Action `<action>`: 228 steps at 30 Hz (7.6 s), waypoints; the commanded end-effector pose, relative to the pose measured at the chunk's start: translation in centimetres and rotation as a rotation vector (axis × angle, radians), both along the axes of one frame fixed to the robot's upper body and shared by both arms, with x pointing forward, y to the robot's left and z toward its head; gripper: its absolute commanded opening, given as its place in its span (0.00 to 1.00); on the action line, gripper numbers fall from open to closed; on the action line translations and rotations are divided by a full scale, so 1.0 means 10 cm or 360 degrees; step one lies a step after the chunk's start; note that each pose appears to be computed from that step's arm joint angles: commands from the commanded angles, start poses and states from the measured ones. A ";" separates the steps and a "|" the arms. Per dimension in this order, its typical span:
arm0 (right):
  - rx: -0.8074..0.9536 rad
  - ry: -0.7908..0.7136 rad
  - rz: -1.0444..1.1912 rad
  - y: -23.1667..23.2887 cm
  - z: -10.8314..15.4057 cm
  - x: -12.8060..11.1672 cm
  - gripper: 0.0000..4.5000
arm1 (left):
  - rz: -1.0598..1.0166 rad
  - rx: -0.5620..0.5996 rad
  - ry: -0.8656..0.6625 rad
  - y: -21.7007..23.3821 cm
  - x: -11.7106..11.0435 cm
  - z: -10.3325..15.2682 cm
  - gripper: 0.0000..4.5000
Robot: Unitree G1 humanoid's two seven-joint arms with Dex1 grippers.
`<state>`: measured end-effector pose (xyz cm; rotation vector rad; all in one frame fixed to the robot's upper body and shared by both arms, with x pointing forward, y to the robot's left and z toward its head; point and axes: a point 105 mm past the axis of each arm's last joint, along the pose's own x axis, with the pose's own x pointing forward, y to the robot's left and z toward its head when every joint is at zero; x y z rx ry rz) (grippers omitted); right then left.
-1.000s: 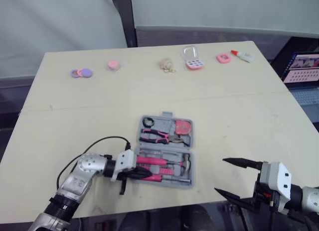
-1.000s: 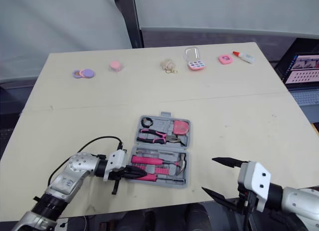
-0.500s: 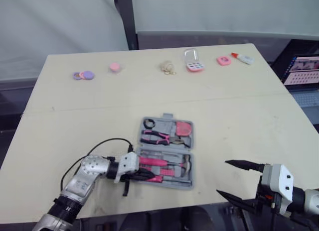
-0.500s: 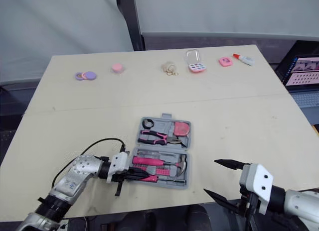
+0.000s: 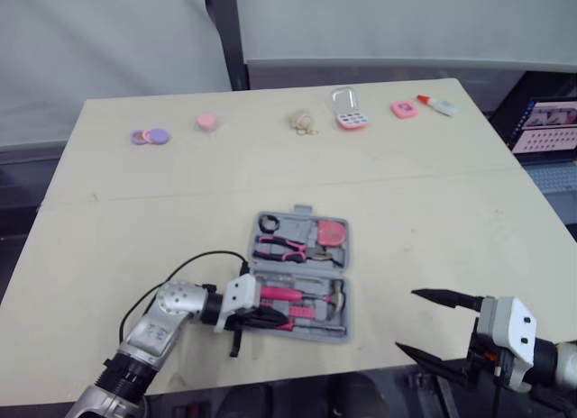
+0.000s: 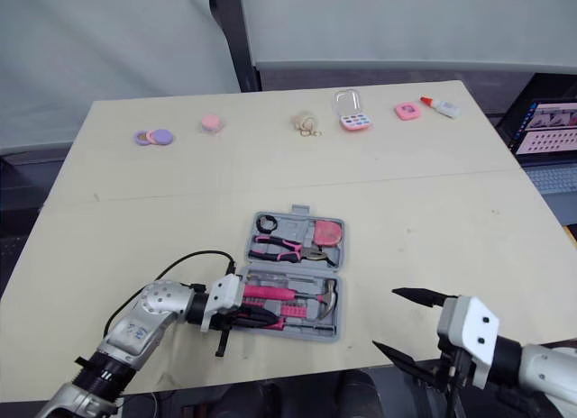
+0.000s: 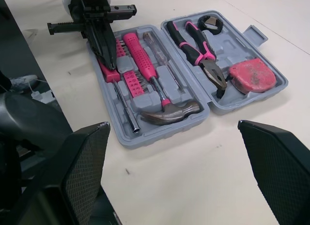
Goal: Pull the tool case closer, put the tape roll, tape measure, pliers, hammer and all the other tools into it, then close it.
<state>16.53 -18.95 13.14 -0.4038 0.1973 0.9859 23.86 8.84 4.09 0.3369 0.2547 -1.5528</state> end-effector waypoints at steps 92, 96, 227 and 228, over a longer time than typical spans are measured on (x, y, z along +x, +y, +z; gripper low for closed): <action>-0.0186 0.0403 -0.0573 -0.14 -0.55 0.81 0.01 | 0.0743 0.0245 0.0060 1.05 0.47 0.23 0.00; -0.0186 0.0496 -0.0580 -0.06 -0.64 0.95 0.01 | 0.0740 0.0282 0.0009 1.03 0.69 0.17 0.00; 0.0173 0.0519 -0.0396 -0.01 -0.08 0.85 0.01 | 0.0237 -0.0076 0.0345 0.42 -0.55 0.21 0.00; 0.0174 0.0519 -0.0397 -0.01 -0.08 0.85 0.01 | 0.0234 -0.0080 0.0346 0.42 -0.55 0.21 0.00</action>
